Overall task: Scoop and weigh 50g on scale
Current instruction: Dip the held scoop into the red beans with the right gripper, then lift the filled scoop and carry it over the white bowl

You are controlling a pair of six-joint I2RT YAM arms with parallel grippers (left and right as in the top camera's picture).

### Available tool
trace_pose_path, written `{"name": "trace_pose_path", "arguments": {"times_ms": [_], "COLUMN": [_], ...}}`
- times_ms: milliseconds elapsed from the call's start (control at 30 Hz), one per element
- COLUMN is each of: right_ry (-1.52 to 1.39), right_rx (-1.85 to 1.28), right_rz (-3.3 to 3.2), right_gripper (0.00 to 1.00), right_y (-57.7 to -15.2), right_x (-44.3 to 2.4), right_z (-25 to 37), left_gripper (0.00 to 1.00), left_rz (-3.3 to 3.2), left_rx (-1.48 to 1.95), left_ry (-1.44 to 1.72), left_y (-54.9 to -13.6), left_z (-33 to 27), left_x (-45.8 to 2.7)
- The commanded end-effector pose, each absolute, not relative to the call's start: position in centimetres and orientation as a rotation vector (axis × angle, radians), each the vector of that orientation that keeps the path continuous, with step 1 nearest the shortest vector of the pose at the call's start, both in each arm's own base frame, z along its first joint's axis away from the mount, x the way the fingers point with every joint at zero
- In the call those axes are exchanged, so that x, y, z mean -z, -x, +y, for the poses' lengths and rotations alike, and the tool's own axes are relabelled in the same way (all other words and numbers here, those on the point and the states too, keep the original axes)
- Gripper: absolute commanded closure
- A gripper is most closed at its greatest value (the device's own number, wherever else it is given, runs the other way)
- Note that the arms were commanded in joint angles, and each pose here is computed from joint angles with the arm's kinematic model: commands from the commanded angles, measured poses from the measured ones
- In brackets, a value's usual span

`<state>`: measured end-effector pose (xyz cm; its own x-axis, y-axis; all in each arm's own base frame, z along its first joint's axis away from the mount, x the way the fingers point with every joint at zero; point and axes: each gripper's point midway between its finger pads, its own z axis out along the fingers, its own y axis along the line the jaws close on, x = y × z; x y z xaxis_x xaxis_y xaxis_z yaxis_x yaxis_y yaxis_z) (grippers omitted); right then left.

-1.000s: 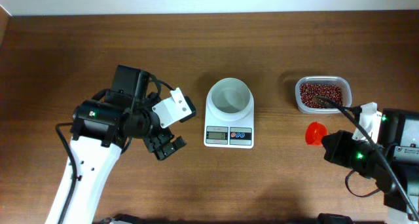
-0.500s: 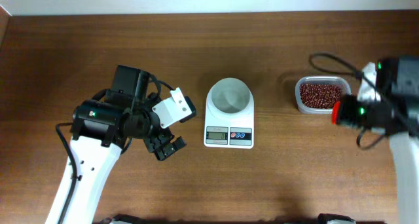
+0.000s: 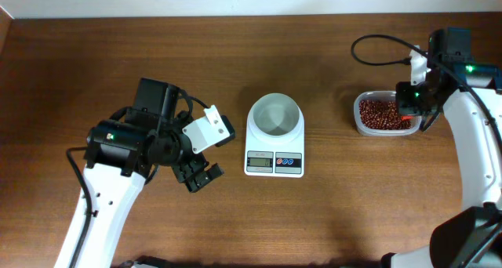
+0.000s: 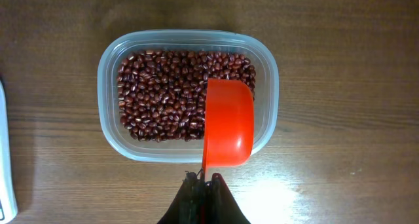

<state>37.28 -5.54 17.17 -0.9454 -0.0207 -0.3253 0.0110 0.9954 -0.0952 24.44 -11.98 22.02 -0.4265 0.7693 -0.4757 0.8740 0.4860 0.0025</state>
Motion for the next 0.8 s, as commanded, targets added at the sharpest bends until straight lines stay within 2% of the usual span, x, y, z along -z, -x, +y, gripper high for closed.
{"name": "trace_pose_path", "arguments": {"times_ms": [0, 367, 567, 767], "right_ry": [0.084, 0.137, 0.125, -0.087], "right_rx": [0.161, 0.079, -0.168, -0.507], "right_rz": [2.826, 2.971, 2.966, 2.874], "right_gripper": [0.96, 0.96, 0.96, 0.96], "right_y": [-38.0, -38.6, -39.3, -39.0], "right_x": [-16.2, -10.3, -8.7, -9.8], "right_z": [-5.7, -5.0, -3.1, -5.1], "left_gripper": [0.01, 0.01, 0.01, 0.01], "left_rz": [2.285, 2.285, 2.285, 2.285], "left_rx": [0.346, 0.346, 0.346, 0.346], "left_ry": [-1.362, -1.362, -1.361, -1.361], "left_y": [-24.5, -24.5, -24.5, -24.5], "left_z": [-12.1, -12.1, -12.1, -12.1], "left_x": [-22.9, -22.9, -22.9, -22.9]}}
